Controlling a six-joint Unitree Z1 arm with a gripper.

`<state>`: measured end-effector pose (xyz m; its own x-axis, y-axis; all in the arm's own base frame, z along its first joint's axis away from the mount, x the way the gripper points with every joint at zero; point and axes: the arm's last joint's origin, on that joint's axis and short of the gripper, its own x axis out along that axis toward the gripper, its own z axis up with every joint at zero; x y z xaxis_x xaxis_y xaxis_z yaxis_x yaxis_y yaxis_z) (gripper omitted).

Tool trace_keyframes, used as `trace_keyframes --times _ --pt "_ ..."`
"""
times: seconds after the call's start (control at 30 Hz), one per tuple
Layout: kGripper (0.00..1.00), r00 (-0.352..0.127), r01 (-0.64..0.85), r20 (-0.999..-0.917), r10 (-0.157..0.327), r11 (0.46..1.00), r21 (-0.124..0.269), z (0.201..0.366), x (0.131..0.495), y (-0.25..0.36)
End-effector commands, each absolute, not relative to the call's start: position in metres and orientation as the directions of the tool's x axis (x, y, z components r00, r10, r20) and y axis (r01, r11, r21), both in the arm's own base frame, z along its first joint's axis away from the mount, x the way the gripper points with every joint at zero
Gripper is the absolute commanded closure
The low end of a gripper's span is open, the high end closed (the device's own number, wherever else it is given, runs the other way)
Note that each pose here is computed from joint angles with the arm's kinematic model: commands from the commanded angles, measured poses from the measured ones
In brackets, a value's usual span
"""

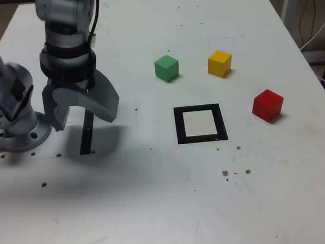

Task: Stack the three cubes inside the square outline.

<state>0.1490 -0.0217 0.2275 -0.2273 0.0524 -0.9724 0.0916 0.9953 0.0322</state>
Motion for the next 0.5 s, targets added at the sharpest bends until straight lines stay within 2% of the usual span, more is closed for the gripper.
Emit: trace_keyframes --times 0.0,0.47 --pt "0.01 -0.224 0.088 -0.9732 0.051 0.996 0.031 0.2282 0.1486 -0.0214" --pt "0.01 -0.227 0.088 -0.9724 0.051 0.996 0.032 0.2289 0.1479 -0.0213"
